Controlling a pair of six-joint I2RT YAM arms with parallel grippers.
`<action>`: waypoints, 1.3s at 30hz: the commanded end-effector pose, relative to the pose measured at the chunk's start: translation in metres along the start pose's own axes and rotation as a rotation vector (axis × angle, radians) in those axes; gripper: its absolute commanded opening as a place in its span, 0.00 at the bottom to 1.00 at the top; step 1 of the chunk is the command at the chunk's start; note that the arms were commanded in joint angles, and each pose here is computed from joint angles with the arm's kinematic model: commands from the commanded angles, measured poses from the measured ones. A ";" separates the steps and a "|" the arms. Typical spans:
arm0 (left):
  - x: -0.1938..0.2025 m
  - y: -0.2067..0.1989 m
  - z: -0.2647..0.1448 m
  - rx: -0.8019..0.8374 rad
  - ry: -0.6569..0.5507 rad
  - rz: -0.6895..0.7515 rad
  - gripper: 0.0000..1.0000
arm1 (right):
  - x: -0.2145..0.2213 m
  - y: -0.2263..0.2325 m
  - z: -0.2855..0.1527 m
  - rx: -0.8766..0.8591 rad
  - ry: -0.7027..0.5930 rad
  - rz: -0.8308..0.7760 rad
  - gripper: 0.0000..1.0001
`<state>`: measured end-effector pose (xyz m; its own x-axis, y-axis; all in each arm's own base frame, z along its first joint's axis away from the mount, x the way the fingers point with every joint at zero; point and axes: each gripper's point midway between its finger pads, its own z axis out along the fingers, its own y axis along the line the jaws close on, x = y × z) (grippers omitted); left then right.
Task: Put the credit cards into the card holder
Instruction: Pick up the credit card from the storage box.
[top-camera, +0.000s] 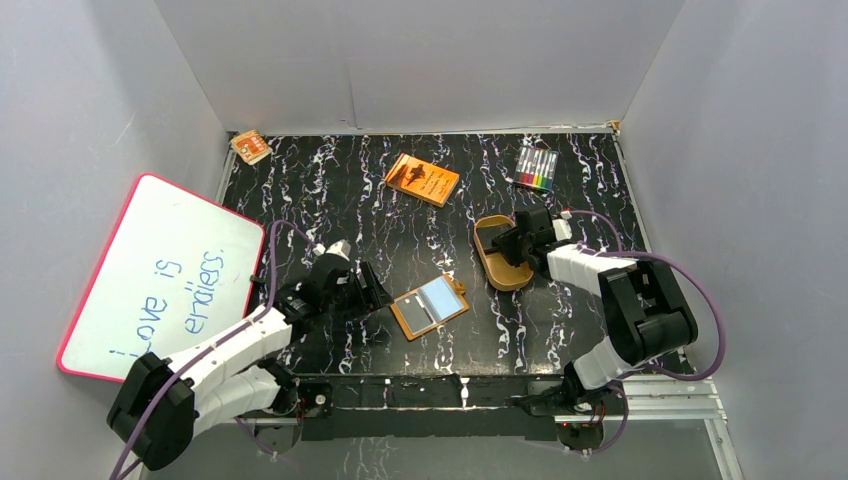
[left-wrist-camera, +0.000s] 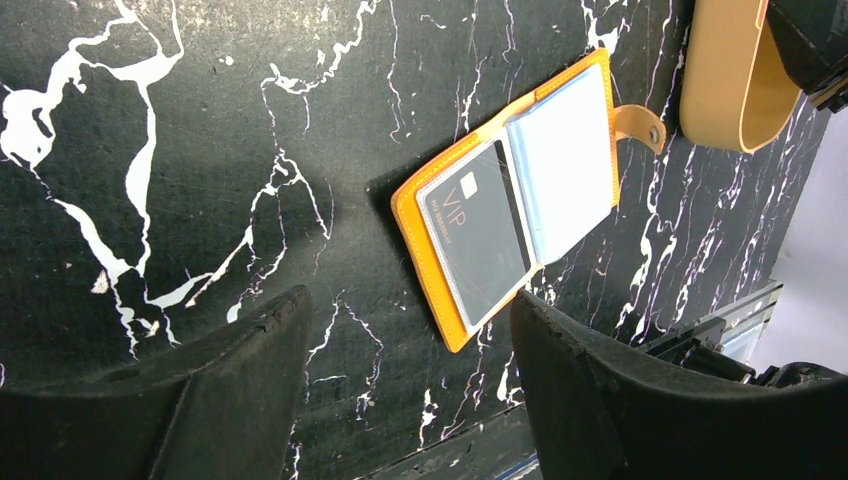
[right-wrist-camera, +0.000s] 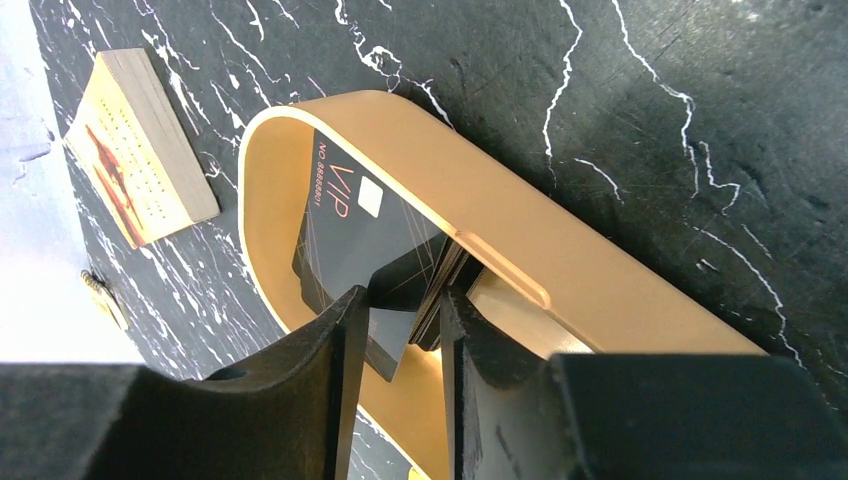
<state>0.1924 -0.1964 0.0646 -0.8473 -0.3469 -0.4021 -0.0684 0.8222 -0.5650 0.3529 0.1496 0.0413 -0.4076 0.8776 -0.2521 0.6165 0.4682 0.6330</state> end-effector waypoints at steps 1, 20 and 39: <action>0.002 0.007 -0.002 -0.012 -0.009 -0.008 0.69 | -0.006 0.012 -0.004 -0.040 -0.018 0.000 0.37; 0.002 0.005 0.000 -0.010 -0.002 -0.011 0.69 | -0.006 0.006 -0.013 -0.045 -0.022 -0.006 0.29; 0.002 0.004 -0.003 -0.004 -0.004 -0.015 0.69 | -0.009 0.011 -0.023 -0.067 -0.027 -0.008 0.20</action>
<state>0.1897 -0.1948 0.0609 -0.8494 -0.3531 -0.3923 -0.0810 0.8216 -0.5642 0.3426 0.1459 0.0519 -0.4118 0.8726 -0.2625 0.5950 0.4757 0.6479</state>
